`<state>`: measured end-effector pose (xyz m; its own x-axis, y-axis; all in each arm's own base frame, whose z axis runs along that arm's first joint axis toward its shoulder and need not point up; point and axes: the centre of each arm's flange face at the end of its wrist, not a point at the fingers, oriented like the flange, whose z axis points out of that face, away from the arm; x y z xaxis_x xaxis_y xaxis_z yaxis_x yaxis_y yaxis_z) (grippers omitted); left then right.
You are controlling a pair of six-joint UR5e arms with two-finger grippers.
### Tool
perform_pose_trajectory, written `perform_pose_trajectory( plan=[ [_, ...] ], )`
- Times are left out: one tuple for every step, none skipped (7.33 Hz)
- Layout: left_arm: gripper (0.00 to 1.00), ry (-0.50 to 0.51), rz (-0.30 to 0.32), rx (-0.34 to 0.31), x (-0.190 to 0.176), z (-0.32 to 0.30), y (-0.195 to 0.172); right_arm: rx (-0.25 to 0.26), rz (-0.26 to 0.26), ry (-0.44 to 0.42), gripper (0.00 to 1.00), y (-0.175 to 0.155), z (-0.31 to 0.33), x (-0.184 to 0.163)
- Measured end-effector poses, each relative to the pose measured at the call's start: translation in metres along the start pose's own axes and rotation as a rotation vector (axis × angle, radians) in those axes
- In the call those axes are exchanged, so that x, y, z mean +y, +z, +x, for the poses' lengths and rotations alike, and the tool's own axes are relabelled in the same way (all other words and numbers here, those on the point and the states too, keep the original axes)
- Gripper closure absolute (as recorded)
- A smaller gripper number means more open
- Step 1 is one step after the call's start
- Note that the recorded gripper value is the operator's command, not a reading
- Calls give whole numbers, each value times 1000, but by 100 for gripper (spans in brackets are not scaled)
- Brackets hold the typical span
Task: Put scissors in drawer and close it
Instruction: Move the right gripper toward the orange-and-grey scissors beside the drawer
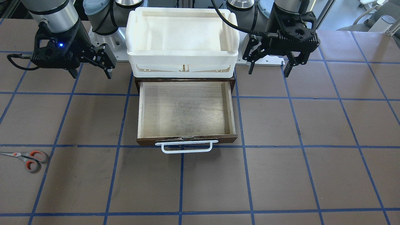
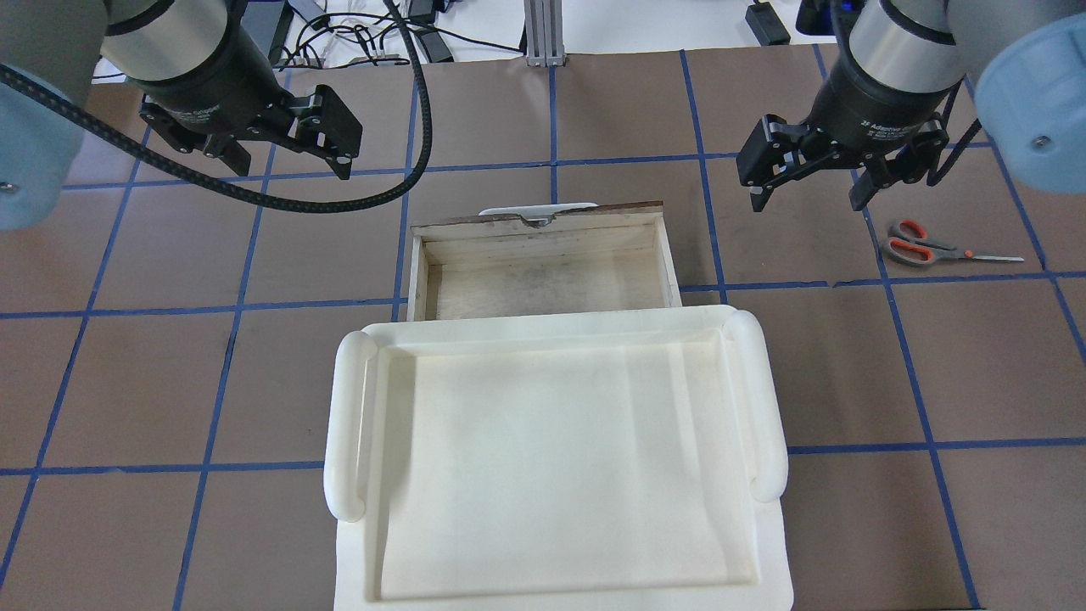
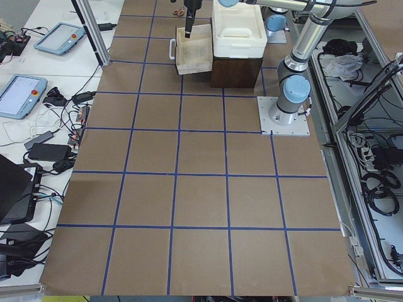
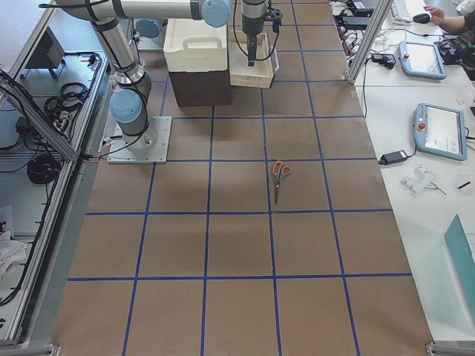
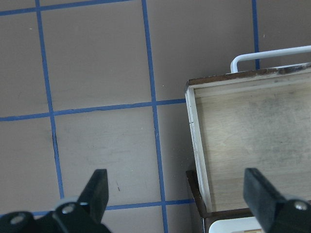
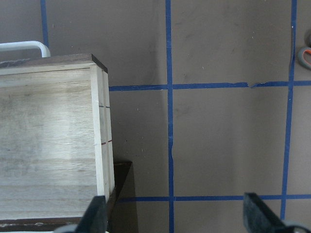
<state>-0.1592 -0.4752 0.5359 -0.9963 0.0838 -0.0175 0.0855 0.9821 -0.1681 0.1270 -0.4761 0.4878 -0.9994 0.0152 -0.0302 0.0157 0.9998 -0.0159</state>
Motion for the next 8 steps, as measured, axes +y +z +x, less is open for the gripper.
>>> perform_pose_trajectory(
  plan=[
    [0, 0, 0, 0, 0, 0, 0, 0, 0, 1, 0, 0, 0, 0],
    [0, 0, 0, 1, 0, 0, 0, 1, -2, 2, 0, 2, 0, -1],
    [0, 0, 0, 1, 0, 0, 0, 1, -3, 2, 0, 2, 0, -2],
    [0, 0, 0, 1, 0, 0, 0, 1, -4, 3, 0, 3, 0, -2],
    [0, 0, 0, 1, 0, 0, 0, 1, -7, 6, 0, 5, 1, -4],
    [0, 0, 1, 1, 0, 0, 0, 3, -9, 1, 0, 6, 2, -5],
    [0, 1, 0, 1, 0, 0, 0, 9, -9, -19, 0, 6, 4, -5],
    [0, 1, 0, 1, 0, 1, 0, 12, -8, -44, 0, 6, 4, -5]
  ],
)
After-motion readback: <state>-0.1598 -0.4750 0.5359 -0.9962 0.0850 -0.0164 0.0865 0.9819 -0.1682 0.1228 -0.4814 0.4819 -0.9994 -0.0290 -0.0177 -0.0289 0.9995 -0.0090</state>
